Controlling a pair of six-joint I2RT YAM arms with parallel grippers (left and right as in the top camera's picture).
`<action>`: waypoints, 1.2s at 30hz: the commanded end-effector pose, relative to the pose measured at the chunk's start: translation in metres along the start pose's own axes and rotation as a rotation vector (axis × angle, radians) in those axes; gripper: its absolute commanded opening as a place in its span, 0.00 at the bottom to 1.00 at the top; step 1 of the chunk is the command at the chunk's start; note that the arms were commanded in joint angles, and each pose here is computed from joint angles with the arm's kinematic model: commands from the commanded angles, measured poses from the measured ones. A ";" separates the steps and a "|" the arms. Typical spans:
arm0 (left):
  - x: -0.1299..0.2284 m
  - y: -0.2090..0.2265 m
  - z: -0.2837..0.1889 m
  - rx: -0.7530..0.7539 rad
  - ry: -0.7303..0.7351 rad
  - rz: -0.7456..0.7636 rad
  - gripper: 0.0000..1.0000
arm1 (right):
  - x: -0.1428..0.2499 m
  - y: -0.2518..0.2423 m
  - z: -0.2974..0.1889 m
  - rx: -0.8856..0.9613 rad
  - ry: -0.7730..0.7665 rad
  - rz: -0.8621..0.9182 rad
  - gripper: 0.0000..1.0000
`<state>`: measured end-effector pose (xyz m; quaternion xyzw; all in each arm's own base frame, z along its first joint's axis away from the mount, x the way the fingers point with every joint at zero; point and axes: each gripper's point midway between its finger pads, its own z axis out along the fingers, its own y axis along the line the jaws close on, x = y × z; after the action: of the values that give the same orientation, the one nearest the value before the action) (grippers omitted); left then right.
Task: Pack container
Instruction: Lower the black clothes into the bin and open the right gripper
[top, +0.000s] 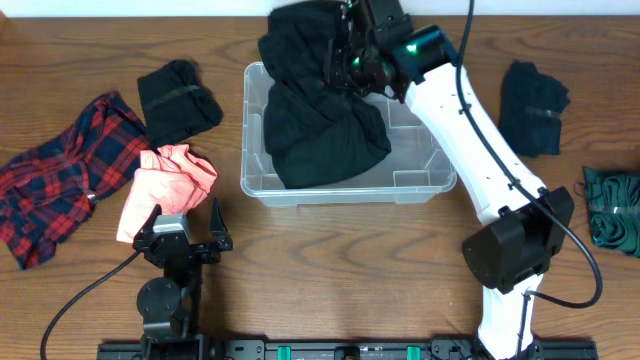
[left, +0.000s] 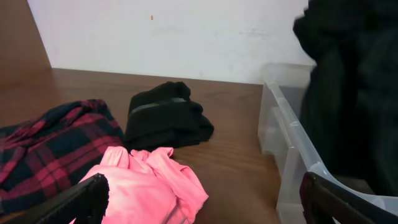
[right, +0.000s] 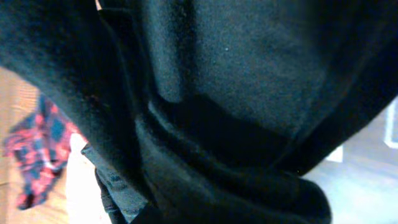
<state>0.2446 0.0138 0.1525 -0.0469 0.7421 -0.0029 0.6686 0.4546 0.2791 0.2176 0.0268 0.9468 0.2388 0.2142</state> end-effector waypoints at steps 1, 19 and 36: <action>0.015 0.002 0.001 -0.010 0.046 0.009 0.98 | -0.005 -0.002 -0.004 0.042 -0.041 0.017 0.01; 0.015 0.002 0.001 -0.009 0.046 0.009 0.98 | 0.020 -0.017 0.043 0.012 0.017 0.127 0.01; 0.015 0.002 0.001 -0.010 0.047 0.009 0.98 | 0.045 -0.031 0.063 0.024 0.082 0.064 0.01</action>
<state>0.2446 0.0138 0.1526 -0.0469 0.7420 -0.0029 0.6687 0.4544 0.2762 0.1379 0.0832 0.9535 0.2242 0.1838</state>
